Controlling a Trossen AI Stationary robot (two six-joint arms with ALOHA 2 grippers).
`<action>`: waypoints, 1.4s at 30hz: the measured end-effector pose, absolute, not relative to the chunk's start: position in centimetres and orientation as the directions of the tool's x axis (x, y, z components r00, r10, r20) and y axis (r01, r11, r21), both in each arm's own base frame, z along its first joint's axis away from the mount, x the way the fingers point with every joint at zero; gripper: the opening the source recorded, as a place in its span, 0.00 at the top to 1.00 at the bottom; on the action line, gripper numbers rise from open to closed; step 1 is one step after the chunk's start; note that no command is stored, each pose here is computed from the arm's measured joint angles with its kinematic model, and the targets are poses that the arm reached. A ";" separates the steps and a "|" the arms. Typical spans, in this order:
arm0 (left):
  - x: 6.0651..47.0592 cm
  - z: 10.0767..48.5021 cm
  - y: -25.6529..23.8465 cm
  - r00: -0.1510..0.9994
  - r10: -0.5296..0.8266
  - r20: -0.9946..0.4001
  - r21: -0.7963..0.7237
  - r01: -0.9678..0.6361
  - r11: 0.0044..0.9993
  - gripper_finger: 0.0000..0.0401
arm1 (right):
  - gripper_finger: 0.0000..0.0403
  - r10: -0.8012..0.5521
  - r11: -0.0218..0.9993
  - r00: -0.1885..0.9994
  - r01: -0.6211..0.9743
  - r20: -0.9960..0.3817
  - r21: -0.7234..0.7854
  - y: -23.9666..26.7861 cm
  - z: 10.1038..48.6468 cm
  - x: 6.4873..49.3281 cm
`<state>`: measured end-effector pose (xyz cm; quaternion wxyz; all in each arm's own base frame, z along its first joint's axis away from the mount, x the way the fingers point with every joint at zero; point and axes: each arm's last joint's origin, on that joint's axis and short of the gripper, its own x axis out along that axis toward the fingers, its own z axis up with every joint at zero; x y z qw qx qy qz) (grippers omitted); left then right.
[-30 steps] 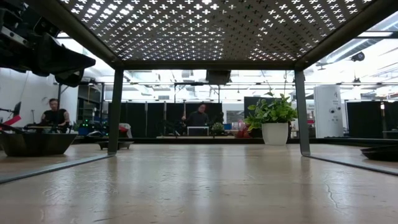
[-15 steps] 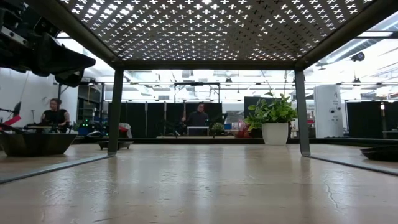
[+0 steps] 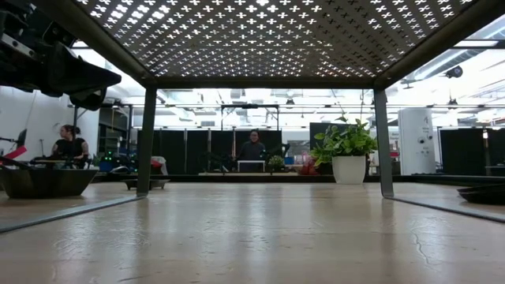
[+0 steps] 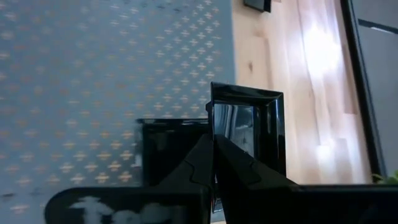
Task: Pick & Place Mini shaped plates
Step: Stack the square plate on top of the square plate on the shelf
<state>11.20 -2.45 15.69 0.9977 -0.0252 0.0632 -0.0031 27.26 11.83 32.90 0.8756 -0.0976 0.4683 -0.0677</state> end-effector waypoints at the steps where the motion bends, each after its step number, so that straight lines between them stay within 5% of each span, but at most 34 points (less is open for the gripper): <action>1: 11.2 15.7 -2.5 0.992 -0.009 -0.126 -0.050 0.003 0.999 1.00 | 0.98 -0.204 0.974 0.555 0.028 -0.807 -0.227 12.1 32.9 27.1; 32: 11.2 15.7 -2.5 0.992 -0.009 -0.128 -0.050 0.003 0.999 1.00 | 0.98 -0.197 0.976 0.479 0.013 -0.856 -0.217 14.1 30.8 27.4; 42: 11.2 15.7 -2.5 0.992 -0.009 -0.128 -0.050 0.003 0.999 1.00 | 0.84 -0.196 0.978 0.484 0.030 -0.853 -0.208 14.1 30.8 27.4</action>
